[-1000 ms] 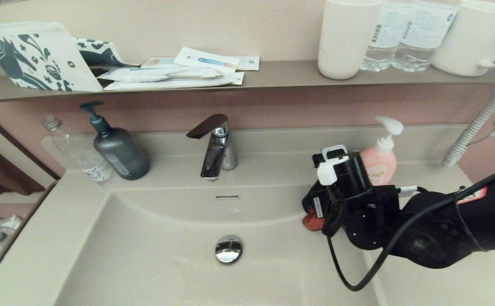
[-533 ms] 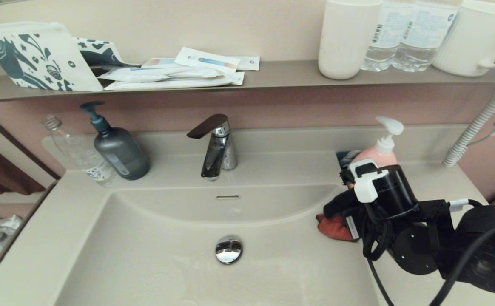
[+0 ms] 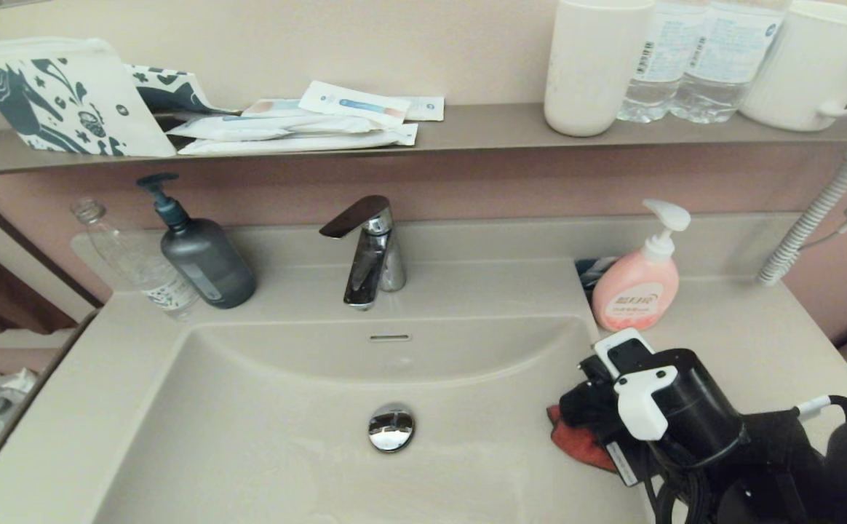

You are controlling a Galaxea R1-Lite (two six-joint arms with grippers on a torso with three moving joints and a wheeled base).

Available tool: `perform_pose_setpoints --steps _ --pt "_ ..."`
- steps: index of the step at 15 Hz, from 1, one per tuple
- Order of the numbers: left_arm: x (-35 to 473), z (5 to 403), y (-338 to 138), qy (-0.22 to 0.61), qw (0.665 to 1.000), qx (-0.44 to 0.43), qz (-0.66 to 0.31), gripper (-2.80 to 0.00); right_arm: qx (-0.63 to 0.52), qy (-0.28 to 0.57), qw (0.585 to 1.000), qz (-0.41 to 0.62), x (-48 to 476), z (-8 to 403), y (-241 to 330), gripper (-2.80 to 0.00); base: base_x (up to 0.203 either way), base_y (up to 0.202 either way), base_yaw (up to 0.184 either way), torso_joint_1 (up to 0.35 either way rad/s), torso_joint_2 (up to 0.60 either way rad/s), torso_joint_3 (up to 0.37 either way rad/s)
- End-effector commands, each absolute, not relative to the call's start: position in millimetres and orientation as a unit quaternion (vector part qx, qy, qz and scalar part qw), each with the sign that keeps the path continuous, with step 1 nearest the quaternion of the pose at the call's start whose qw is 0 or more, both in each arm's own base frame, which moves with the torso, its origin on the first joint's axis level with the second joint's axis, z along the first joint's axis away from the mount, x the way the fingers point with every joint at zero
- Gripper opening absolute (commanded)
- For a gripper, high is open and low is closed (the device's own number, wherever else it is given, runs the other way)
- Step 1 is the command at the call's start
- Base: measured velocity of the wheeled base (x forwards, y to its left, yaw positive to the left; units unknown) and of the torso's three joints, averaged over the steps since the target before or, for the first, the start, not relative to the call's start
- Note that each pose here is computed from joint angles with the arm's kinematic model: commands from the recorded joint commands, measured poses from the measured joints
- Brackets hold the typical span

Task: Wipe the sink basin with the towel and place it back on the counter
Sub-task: Wipe the sink

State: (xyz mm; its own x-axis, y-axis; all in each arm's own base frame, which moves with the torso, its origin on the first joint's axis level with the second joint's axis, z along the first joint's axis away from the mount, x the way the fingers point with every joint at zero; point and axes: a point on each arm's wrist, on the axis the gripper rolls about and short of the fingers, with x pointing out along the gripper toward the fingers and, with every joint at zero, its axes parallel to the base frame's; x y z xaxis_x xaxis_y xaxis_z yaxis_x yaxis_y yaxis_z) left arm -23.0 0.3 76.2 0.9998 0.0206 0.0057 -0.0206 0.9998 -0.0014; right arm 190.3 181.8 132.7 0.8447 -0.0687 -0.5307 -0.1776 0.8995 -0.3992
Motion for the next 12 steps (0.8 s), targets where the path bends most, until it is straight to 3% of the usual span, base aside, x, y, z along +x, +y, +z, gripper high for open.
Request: perform_pose_setpoints --steps 1,6,12 --pt "-23 76 0 -0.002 1.000 -0.001 0.011 -2.80 -0.228 0.274 0.933 0.046 177 136 184 -2.80 0.000 0.000 0.000 0.000 0.00 0.000" --pt "-23 76 0 -0.002 1.000 -0.001 0.011 -2.80 -0.231 0.312 0.919 0.062 142 144 173 -2.80 0.000 0.000 0.000 0.000 0.00 0.000" --pt "-23 76 0 -0.002 1.000 -0.001 0.011 -2.80 -0.211 0.336 0.918 0.003 131 165 123 -2.80 0.000 0.000 0.000 0.000 0.00 0.000"
